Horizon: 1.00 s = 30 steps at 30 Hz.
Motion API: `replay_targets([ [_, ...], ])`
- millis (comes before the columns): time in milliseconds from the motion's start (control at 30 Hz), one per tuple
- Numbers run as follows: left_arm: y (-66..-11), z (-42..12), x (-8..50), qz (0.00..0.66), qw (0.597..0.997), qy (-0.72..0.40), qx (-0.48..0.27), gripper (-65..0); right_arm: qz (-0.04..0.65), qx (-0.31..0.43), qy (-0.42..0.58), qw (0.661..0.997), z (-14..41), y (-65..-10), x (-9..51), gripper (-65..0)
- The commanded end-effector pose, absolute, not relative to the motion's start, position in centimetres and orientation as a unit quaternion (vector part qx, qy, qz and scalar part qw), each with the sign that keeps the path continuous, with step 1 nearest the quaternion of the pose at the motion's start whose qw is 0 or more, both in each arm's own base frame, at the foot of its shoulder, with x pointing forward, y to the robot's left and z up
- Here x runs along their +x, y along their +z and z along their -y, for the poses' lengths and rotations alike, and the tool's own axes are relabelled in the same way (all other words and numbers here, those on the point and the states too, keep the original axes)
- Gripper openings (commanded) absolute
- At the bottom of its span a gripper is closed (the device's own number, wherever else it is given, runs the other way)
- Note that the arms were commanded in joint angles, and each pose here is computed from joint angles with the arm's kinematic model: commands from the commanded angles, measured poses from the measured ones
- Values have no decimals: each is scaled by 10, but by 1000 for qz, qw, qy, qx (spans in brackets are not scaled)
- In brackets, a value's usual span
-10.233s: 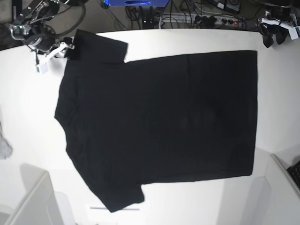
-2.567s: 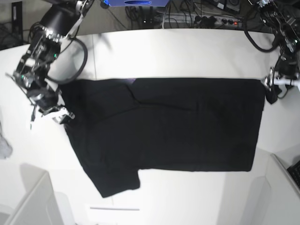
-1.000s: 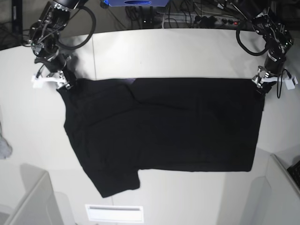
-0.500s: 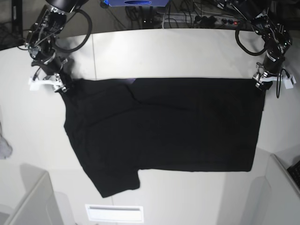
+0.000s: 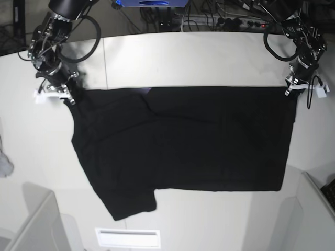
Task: Fold the T-shirt properly
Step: 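Drag the shirt by its shoulders toward the robot with both grippers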
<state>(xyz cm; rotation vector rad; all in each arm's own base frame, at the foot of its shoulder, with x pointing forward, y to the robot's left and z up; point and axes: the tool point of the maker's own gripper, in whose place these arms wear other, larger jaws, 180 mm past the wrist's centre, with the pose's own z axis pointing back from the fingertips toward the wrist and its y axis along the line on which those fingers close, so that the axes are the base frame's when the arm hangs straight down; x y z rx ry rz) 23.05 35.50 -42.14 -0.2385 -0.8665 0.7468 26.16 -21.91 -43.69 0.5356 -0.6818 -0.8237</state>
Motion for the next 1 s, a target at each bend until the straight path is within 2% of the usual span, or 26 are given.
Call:
replay_targets([
  [0, -413, -361, 234, 420, 833, 343, -105, -650, 345, 257, -372, 822, 223, -424, 271, -650],
  [133, -408, -364, 239, 419, 844, 321, -99, -650, 342, 258, -371, 824, 222, -426, 268, -650],
  [967, -383, -359, 183, 408, 878, 248, -39, -650, 339, 214, -346, 848, 227, -415, 211, -650],
])
